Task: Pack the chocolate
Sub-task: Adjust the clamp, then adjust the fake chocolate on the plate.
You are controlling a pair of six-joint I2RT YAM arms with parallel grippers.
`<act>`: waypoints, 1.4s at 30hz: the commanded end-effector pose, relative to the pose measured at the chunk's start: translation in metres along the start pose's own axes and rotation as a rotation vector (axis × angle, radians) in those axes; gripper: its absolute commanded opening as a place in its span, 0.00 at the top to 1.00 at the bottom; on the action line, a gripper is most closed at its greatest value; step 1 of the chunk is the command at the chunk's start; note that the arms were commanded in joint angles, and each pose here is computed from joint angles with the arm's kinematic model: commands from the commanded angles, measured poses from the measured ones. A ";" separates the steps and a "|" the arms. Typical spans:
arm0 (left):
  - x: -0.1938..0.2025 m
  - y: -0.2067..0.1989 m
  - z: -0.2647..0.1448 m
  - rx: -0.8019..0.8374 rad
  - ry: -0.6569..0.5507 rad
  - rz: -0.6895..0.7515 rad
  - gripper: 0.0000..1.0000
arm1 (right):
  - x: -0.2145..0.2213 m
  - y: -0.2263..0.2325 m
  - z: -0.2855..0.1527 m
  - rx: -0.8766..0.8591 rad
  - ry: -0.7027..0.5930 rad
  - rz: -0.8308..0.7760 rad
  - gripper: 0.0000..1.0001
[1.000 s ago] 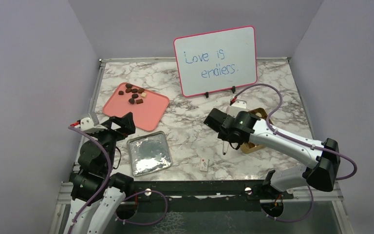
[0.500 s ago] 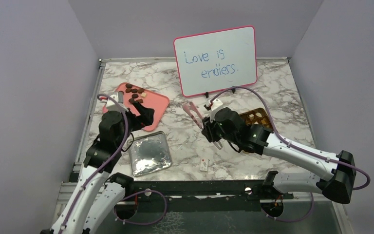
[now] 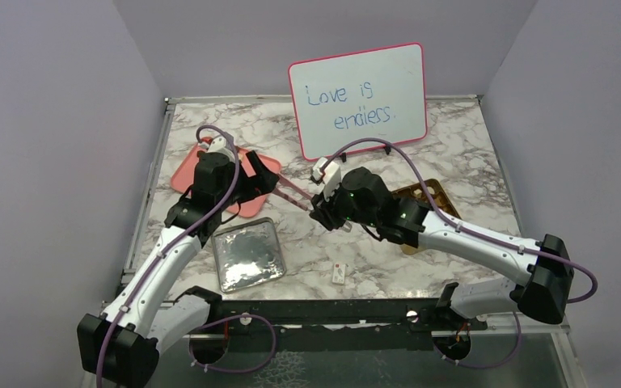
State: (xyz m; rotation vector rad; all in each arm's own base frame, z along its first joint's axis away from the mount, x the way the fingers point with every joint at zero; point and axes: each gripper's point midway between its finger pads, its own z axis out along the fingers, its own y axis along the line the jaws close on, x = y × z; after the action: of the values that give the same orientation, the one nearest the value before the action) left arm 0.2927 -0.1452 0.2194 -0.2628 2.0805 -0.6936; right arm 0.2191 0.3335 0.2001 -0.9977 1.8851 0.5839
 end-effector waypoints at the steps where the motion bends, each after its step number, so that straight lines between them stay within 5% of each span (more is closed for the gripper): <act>1: -0.003 0.029 -0.001 -0.130 -0.044 0.020 0.06 | -0.062 0.002 -0.010 -0.025 -0.190 -0.056 0.60; 11: -0.016 0.042 -0.017 -0.205 -0.128 0.048 0.06 | -0.069 0.000 0.013 -0.019 -0.168 -0.127 0.60; 23: -0.090 0.011 -0.118 -0.124 -0.505 0.064 0.01 | -0.062 -0.005 0.100 0.003 -0.011 -0.162 0.60; 33: -0.087 0.026 -0.163 -0.106 -0.675 0.015 0.01 | -0.051 -0.024 0.192 0.116 0.120 -0.139 0.58; 42: -0.064 0.052 -0.146 -0.162 -0.646 0.036 0.01 | -0.029 -0.039 0.237 0.137 0.160 -0.047 0.57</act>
State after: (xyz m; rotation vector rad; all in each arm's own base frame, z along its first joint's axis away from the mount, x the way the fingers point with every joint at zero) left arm 0.2135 -0.0292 0.3075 -0.4506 1.5194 -0.4018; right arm 0.3598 0.4974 0.1141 -1.0968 1.9599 0.3507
